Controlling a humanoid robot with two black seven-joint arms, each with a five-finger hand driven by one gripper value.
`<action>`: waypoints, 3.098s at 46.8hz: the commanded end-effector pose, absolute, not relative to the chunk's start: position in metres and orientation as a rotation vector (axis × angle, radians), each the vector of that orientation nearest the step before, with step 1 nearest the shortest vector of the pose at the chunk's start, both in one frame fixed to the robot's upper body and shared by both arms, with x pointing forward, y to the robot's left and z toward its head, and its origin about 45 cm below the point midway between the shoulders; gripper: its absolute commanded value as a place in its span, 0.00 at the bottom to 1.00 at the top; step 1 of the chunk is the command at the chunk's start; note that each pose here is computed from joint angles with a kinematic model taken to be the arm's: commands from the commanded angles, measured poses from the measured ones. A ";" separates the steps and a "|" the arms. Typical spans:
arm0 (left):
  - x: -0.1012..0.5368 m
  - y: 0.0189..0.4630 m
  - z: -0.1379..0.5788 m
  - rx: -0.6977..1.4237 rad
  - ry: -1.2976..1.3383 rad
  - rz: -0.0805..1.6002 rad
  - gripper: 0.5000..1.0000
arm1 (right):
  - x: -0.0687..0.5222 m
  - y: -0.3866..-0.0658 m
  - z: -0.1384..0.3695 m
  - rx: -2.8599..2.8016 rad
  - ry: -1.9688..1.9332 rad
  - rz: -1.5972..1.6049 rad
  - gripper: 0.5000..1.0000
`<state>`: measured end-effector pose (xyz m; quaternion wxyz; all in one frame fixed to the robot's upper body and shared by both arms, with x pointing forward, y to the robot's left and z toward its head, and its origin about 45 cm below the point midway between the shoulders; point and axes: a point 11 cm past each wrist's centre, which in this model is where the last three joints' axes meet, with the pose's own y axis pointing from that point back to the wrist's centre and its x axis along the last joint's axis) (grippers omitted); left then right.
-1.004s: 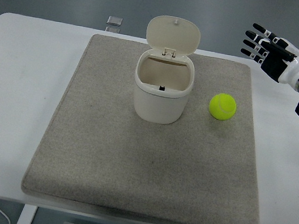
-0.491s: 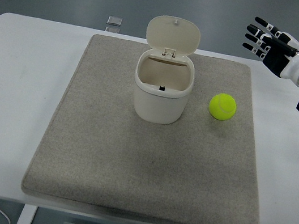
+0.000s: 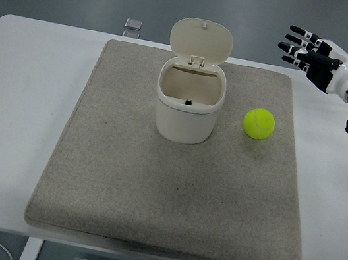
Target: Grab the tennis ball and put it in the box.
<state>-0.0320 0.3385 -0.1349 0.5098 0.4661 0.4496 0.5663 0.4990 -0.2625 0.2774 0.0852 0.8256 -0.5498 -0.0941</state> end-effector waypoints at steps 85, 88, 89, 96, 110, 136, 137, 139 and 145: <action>-0.032 0.339 -0.135 1.123 1.082 1.363 0.98 | 0.458 -0.264 0.234 2.158 -0.701 0.781 0.85; -0.032 0.339 -0.135 1.123 1.082 1.363 0.98 | 0.456 -0.264 0.228 2.144 -0.691 0.791 0.85; -0.032 0.338 -0.135 1.122 1.083 1.362 0.98 | 0.455 -0.264 0.227 2.143 -0.690 0.795 0.85; -0.032 0.338 -0.135 1.122 1.083 1.362 0.98 | 0.455 -0.255 0.224 2.154 -0.690 0.811 0.85; -0.032 0.339 -0.135 1.122 1.083 1.365 0.98 | 0.456 -0.250 0.220 2.154 -0.706 0.828 0.84; -0.032 0.339 -0.135 1.123 1.082 1.363 0.98 | 0.452 -0.248 0.213 2.145 -0.681 0.829 0.59; -0.032 0.339 -0.135 1.123 1.082 1.363 0.98 | 0.452 -0.248 0.213 2.146 -0.680 0.829 0.57; -0.032 0.338 -0.135 1.122 1.083 1.362 0.98 | 0.452 -0.248 0.213 2.145 -0.681 0.829 0.52; -0.032 0.339 -0.135 1.123 1.082 1.363 0.98 | 0.452 -0.248 0.213 2.145 -0.681 0.829 0.40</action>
